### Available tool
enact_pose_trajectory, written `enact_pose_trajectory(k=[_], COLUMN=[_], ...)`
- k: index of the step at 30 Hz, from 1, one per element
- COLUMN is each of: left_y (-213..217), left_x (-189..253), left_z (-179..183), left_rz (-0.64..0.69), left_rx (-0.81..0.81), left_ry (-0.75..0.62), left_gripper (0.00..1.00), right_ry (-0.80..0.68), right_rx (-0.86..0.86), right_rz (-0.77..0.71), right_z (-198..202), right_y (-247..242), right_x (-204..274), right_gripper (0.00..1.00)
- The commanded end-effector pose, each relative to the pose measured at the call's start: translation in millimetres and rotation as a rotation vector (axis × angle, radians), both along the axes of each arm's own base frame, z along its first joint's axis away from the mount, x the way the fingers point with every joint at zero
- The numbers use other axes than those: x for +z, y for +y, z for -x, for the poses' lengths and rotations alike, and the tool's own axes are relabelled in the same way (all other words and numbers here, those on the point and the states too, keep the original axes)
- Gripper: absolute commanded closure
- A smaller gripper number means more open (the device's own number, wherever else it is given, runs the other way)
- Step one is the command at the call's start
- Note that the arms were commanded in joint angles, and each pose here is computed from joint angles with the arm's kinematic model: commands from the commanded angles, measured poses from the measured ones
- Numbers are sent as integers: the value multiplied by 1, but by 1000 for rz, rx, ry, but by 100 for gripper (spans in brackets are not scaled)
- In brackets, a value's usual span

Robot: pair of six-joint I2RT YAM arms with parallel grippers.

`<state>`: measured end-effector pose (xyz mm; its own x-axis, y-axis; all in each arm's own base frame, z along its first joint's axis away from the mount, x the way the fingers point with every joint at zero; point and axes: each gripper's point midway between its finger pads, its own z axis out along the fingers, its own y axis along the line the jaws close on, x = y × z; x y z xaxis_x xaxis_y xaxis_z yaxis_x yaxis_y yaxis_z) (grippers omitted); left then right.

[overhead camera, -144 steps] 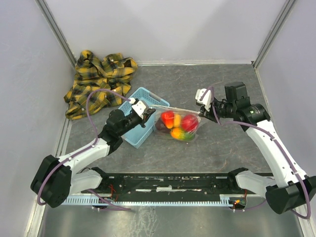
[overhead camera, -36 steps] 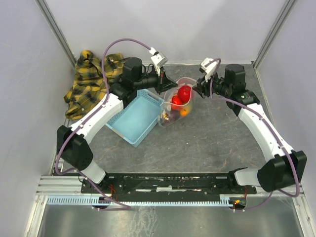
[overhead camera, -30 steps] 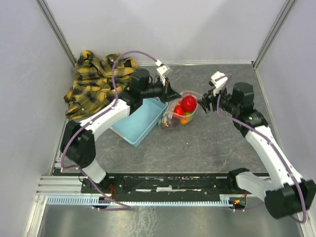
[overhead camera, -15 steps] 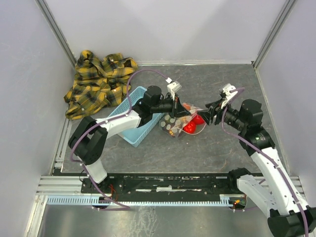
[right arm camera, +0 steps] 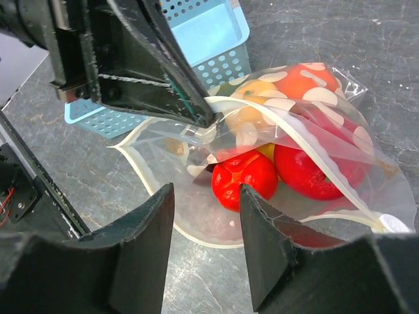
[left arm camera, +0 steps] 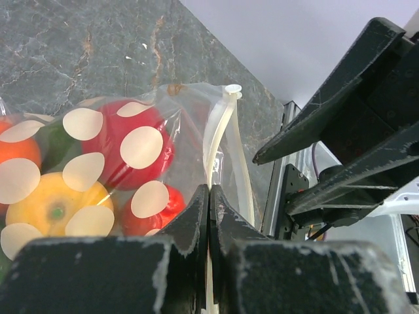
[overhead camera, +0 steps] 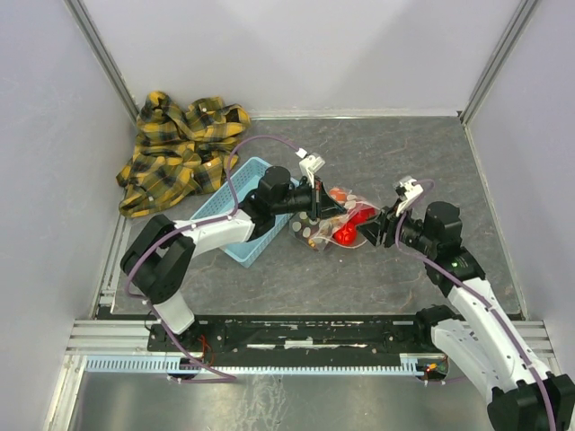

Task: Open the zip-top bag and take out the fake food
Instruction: Open the zipper of the food storage bag at the center of the board.

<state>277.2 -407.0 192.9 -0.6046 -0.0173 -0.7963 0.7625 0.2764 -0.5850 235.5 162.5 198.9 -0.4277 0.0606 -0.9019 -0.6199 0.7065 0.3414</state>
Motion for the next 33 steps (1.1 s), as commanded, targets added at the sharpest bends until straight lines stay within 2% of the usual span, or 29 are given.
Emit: enact_pose_trajectory(k=[1, 5, 10, 16, 21, 24, 28, 31, 33], left_y=[0, 1, 4, 16, 25, 28, 32, 37, 40], left_x=[39, 41, 44, 43, 47, 51, 50, 45, 46], left_z=[-1, -4, -6, -8, -6, -4, 2, 5, 5], left_rz=[98, 99, 70, -35, -109, -145, -198, -244, -258], left_rx=[41, 66, 88, 106, 91, 69, 4, -27, -34], left_ry=[-52, -58, -104, -220, -323, -405, -504, -553, -588], left_gripper=[97, 97, 97, 97, 97, 97, 97, 97, 97], right_ry=[-17, 60, 115, 176, 169, 98, -84, -226, -296], right_rx=[-33, -40, -145, -160, -131, -64, 35, 48, 57], right_rz=[-15, 12, 86, 192, 178, 119, 0, -18, -8], right_z=[-14, -15, -18, -12, -5, 0, 11, 12, 8], right_y=[2, 5, -11, -23, -19, -7, 9, 10, 10], right_x=[5, -16, -37, -55, -53, -32, 14, 44, 59], right_gripper=[50, 56, 66, 70, 71, 70, 67, 60, 52])
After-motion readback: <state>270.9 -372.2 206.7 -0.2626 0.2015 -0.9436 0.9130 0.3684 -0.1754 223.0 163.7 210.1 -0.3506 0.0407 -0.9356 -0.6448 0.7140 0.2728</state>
